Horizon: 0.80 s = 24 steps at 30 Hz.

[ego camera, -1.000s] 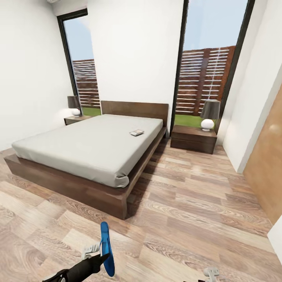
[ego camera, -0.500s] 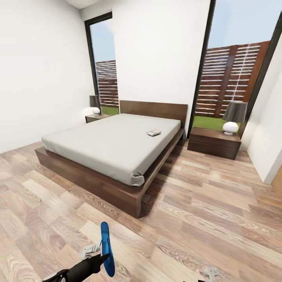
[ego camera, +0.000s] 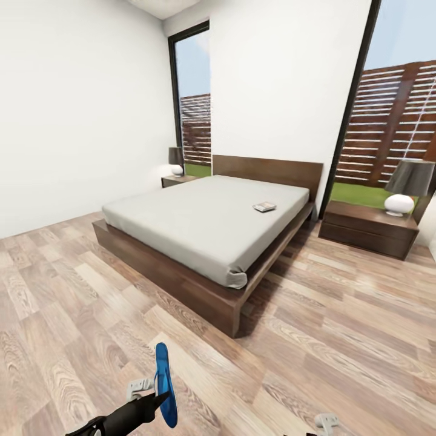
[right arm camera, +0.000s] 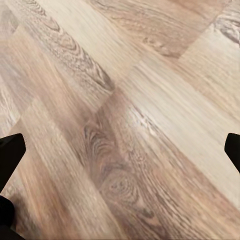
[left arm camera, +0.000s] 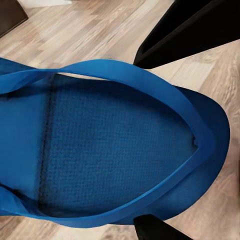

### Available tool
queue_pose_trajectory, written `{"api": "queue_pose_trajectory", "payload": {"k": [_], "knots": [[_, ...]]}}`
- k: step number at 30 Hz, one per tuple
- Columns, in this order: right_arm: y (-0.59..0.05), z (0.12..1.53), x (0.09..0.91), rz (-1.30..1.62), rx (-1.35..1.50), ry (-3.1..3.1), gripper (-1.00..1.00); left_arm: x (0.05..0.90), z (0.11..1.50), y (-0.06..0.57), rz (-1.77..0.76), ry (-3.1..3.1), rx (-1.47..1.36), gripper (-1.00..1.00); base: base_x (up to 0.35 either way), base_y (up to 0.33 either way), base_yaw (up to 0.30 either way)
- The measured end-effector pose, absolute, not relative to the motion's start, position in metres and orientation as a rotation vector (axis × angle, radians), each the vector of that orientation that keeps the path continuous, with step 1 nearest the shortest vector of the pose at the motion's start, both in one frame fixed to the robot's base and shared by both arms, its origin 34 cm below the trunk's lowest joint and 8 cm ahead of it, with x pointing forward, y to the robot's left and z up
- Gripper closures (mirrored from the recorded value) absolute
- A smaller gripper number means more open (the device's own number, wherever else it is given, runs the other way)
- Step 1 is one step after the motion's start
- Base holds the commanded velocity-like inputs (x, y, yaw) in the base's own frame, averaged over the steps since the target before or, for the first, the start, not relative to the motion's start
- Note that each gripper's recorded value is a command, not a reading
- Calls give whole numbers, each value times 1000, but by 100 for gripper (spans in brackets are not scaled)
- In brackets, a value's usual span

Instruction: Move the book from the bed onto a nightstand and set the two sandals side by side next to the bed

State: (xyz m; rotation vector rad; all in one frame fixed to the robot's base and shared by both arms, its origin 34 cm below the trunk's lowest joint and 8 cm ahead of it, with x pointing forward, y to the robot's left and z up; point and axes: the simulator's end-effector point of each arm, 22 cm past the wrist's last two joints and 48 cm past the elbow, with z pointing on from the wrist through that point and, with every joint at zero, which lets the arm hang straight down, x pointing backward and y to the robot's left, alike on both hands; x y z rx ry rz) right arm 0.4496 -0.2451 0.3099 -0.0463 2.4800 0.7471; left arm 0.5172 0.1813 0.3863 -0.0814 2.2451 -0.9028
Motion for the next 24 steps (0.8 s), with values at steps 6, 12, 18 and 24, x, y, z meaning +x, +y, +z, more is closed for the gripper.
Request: {"api": "queue_pose_trajectory", "payload": {"k": [6, 12, 18, 24], "knots": [[-245, 311, 449, 753, -48, 2478, -100, 517, 386, 181, -903, 2245, -83, 100, 0, 0, 145], [-245, 317, 451, 755, -51, 2476, -100, 519, 393, 181, -904, 2244, -83, 100, 0, 0, 11], [-245, 331, 454, 755, -52, 2477, -100, 522, 406, 181, -903, 2244, -83, 100, 0, 0, 0], [-245, 333, 455, 755, -52, 2477, -100, 523, 409, 181, -904, 2244, -83, 100, 0, 0, 0]]}}
